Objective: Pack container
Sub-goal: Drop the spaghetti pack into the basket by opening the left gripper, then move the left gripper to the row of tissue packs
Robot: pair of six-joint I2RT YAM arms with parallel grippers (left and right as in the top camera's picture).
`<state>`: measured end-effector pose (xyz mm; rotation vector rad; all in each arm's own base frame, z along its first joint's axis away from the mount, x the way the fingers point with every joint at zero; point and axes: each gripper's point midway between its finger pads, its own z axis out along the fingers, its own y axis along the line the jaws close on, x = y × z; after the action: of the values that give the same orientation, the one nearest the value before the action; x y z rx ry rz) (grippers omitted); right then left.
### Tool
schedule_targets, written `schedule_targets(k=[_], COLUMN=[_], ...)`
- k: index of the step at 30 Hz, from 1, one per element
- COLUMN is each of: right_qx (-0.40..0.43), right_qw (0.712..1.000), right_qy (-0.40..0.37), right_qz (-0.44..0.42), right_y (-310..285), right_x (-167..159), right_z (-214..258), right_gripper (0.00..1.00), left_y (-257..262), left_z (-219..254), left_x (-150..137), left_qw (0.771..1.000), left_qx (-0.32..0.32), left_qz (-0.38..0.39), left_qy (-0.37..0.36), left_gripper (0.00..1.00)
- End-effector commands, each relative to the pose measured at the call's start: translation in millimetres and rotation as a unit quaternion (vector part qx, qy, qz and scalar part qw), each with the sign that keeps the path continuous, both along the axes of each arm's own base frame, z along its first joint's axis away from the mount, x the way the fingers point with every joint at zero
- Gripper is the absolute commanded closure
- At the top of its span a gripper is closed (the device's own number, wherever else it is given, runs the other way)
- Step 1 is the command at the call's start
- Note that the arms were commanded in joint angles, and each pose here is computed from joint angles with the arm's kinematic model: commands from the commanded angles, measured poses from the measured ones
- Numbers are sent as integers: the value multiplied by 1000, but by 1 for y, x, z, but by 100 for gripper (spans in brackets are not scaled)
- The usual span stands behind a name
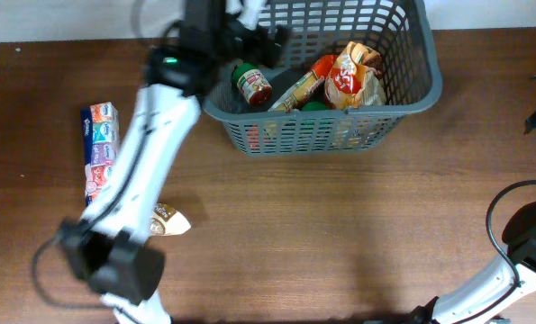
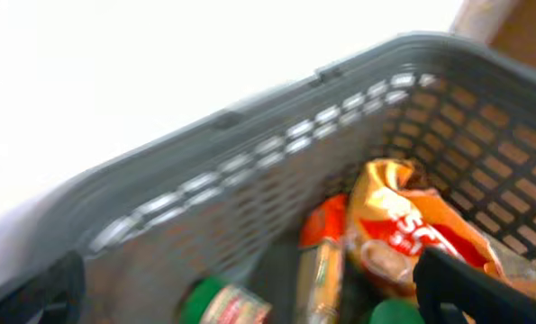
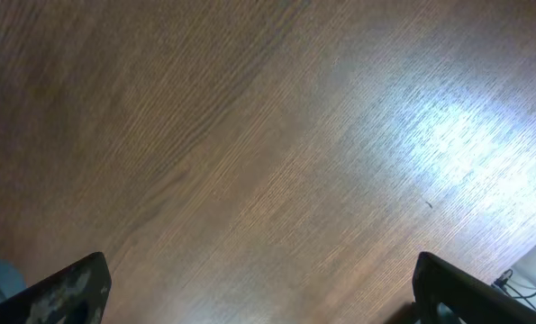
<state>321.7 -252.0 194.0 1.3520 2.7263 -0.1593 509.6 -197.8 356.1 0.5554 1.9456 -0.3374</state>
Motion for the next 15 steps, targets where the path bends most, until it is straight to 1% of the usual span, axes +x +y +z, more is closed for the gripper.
schedule_targets(k=[1,2,6,10,13,15], right_qx=[0,0,0,0,0,0], right_qw=[1000,1000,1000,1000,1000,1000], right_qy=[0,0,0,0,0,0], right_qz=[-5,-5,-5,-5,-5,-5], right_y=[0,0,0,0,0,0], right_x=[-2,-2,-2,-1,-2,-2], right_z=[0,0,0,0,0,0], right_gripper=[1,1,1,1,1,1], left_y=[63,86,144,194,229,259], left_z=[63,63,57,45,28,15], left_x=[-26,-33,-58,-78,-91,-103], left_qw=[995,992,979,962,944,924], left_qx=[18,31,61,48,41,25], left_qz=[86,118,194,264,310,355], left_qy=[-49,-38,3,56,102,139], left_gripper=[1,1,1,1,1,1])
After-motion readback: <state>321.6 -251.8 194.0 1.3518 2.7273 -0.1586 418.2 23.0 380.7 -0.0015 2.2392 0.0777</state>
